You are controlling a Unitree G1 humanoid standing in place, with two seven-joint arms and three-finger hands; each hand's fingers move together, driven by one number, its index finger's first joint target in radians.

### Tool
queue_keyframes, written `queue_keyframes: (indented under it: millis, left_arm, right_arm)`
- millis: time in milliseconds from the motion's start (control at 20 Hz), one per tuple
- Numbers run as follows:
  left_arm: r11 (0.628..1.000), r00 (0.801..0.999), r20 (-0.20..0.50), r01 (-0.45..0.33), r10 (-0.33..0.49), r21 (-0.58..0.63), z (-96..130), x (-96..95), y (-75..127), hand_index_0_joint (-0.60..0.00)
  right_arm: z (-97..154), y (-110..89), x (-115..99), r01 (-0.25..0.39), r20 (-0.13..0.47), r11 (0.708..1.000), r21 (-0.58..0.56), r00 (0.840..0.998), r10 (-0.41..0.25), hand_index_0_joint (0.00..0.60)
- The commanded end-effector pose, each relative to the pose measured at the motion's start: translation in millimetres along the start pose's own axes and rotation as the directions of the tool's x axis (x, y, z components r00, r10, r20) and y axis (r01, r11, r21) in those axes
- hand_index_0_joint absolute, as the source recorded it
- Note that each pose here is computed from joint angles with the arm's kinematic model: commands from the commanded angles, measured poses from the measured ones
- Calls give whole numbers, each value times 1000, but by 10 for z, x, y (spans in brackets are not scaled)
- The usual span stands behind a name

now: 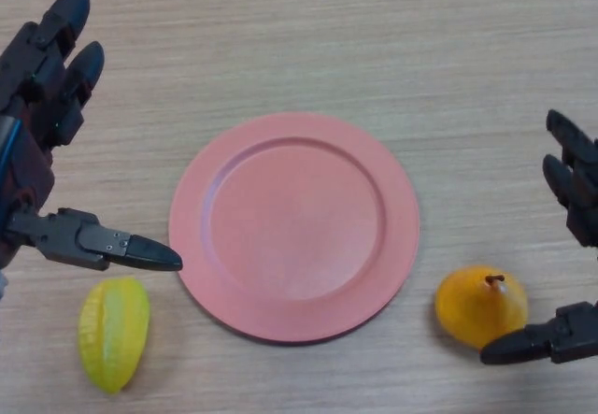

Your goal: Pick up the yellow pear and place it on the plate

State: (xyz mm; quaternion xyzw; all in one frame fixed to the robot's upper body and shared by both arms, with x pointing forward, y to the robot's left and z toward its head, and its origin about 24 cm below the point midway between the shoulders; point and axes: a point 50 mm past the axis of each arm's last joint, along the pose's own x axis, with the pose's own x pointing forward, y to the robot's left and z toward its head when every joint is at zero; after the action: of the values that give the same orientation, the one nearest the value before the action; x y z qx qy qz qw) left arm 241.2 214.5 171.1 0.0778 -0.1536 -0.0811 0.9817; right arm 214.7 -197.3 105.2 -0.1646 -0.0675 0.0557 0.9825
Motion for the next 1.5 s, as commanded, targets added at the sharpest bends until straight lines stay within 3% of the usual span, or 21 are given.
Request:
queue_keyframes:
  millis: [50,200,550,600,650,800,850,900,1150,1500]
  left_arm:
    - [990,968,241,-94,65,109,422,-28,204,0]
    - [989,971,232,-92,63,113,407,-39,164,0]
    - [986,970,236,-98,64,137,447,-82,172,0]
    - [986,970,235,-96,62,136,439,-85,163,0]
    - [986,970,234,-96,62,136,437,-86,162,0]
    - [984,967,246,-102,65,144,449,-93,157,0]
    - [984,967,247,-105,67,143,449,-98,158,0]
    - [985,967,243,-105,69,135,450,-108,163,0]
    - [982,967,239,-125,88,142,465,-129,191,0]
    - [987,971,220,-122,97,102,474,-152,196,0]
  right_arm:
    - [189,-113,-12,111,205,990,-82,974,-92,0]
    - [21,-39,-14,119,154,992,-29,982,-113,0]
    - [-247,177,-35,121,90,992,-22,989,-119,0]
    - [-305,195,-46,144,80,989,-29,987,-141,0]
    - [-316,197,-48,151,78,988,-29,986,-148,50]
    - [-398,237,-55,176,53,983,-44,983,-174,450]
    - [-466,256,-68,193,32,977,-90,981,-191,550]
    - [-535,251,-82,217,5,964,-154,976,-219,600]
    - [-472,171,-56,258,30,948,-185,966,-257,600]
    - [95,135,167,228,94,969,-91,971,-220,600]
